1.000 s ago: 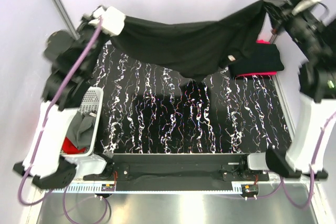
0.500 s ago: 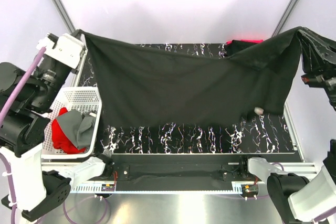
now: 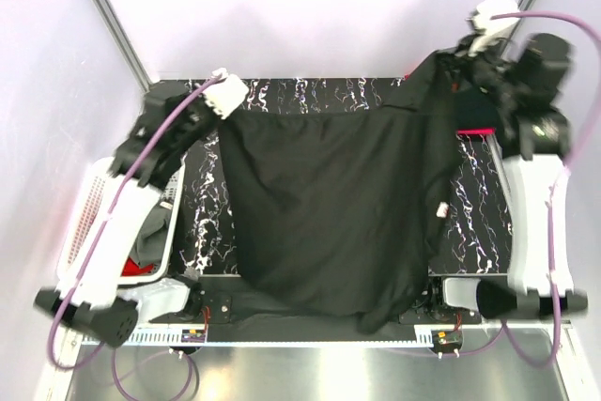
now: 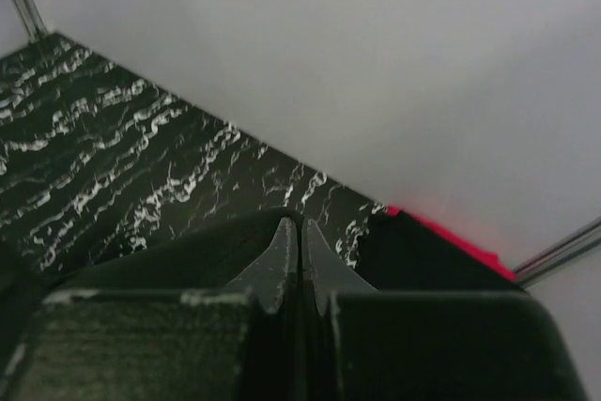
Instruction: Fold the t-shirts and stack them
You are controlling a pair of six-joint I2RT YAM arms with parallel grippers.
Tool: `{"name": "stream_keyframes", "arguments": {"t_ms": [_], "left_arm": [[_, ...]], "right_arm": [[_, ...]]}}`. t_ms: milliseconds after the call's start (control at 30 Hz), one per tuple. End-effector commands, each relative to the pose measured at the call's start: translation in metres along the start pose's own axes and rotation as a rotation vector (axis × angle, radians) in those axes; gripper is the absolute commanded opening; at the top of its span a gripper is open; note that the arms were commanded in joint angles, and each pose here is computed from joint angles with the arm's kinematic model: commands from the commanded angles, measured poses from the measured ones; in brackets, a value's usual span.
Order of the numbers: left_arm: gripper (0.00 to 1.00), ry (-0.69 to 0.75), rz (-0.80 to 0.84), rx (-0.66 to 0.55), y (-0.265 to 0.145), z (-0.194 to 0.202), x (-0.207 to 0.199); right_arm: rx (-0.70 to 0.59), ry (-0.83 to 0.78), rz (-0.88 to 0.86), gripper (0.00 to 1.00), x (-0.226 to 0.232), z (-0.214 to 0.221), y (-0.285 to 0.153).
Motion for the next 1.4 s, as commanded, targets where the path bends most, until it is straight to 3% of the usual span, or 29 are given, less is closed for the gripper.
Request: {"name": "stream_keyframes", "arguments": {"t_ms": [0,300,567,833,1367], "left_arm": [[0.00,-0.009,-0.071,0.019,0.031,0.012,0.012],[0.00,-0.026,0.127,0.214,0.158,0.081,-0.033],[0.00,-0.052,0.128,0.289,0.230,0.110,-0.029],[0.00,-0.062,0.091,0.333,0.272,0.133,-0.016],[0.00,-0.058,0.014,0.384,0.295,0.152,-0.003]], "right_arm": [[-0.028,-0.084,-0.020,0.00,-0.017,0.015,0.033],[0.225,0.002,-0.086,0.00,-0.059,0.161,0.142],[0.339,0.055,-0.089,0.00,-0.092,0.253,0.222],[0.342,0.055,-0.063,0.00,-0.106,0.281,0.265],[0.226,0.046,-0.063,0.00,-0.098,0.265,0.321]]}}
Point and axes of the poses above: each gripper's point midway between its finger pads, its own y axis out along the fingers, its own x axis along the line the jaws close on, z = x × y, the point moved 5 cm from there along -y, back along the fingers, and after that the axes turned 9 degrees about y, right-handed, at the moved point
